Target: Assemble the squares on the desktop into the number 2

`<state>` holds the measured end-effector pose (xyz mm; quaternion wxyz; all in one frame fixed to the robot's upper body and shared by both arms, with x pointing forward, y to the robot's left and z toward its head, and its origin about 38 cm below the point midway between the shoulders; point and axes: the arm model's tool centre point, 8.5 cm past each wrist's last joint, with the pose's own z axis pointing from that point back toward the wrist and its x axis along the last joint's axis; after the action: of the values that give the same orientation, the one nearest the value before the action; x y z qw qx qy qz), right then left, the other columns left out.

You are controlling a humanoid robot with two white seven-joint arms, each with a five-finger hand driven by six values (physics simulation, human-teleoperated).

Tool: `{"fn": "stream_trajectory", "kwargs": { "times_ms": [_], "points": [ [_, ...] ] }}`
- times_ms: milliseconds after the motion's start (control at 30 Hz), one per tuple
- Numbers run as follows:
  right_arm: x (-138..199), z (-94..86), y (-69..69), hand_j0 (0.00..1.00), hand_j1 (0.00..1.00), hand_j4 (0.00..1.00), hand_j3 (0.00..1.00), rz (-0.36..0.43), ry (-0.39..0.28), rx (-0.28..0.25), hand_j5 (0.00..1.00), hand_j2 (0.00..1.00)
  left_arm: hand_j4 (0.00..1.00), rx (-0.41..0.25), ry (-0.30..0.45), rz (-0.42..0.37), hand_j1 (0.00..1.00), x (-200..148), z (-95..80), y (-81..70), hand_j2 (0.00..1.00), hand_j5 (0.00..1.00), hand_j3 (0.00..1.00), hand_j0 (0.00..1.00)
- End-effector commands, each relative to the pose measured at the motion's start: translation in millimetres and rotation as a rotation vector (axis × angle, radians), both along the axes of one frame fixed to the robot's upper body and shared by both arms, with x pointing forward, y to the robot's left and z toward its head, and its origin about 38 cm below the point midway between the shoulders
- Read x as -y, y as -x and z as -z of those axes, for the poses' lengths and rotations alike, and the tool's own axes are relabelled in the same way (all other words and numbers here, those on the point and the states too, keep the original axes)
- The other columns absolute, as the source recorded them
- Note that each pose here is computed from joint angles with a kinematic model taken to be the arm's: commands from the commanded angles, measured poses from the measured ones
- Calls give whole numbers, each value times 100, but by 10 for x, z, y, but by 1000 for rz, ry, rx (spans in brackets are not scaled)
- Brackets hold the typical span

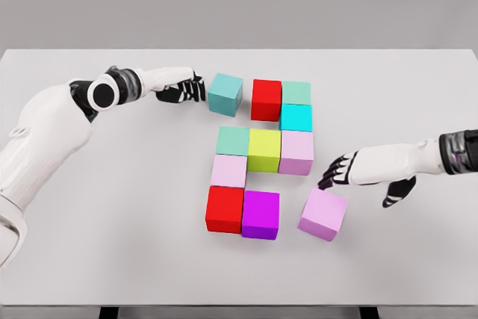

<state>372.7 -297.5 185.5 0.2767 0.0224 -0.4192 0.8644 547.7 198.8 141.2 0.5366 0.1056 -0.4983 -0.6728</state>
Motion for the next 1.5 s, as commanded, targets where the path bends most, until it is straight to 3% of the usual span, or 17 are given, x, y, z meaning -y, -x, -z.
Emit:
{"fn": "stream_trajectory", "kwargs": {
  "times_ms": [0,500,767,867,967,1133,1267,1333,1467],
  "points": [
    [-25,-9,12,100,100,100,100,-5,-7,-2,100,100,44,3,0,3,44,6,-12,2,44,44,44,44],
    [-57,-12,27,100,100,100,100,-15,-10,-2,100,100,44,12,-21,49,44,124,-35,43,44,44,44,44],
    [204,19,-132,100,100,100,100,73,24,4,100,100,44,24,-14,66,44,182,-66,62,44,44,44,44],
    [256,-29,-142,83,83,83,83,84,29,15,83,83,44,17,-13,67,44,188,-33,76,44,44,44,44],
    [283,-98,-157,47,47,47,47,92,24,32,47,47,44,17,-15,56,44,135,-30,71,44,44,44,44],
    [352,-113,-140,12,12,12,12,104,35,34,12,12,45,16,-28,36,45,32,-31,58,45,45,45,45],
    [369,-53,-113,12,12,12,12,101,52,27,12,12,45,22,-23,51,45,74,-50,64,45,45,45,45],
    [400,-6,-113,11,11,11,11,88,104,48,11,11,45,31,-32,66,45,87,-59,67,45,45,45,45],
    [412,116,-62,11,11,11,11,71,144,42,11,11,45,65,-116,82,45,100,-34,59,45,45,45,45]
  ]
}}
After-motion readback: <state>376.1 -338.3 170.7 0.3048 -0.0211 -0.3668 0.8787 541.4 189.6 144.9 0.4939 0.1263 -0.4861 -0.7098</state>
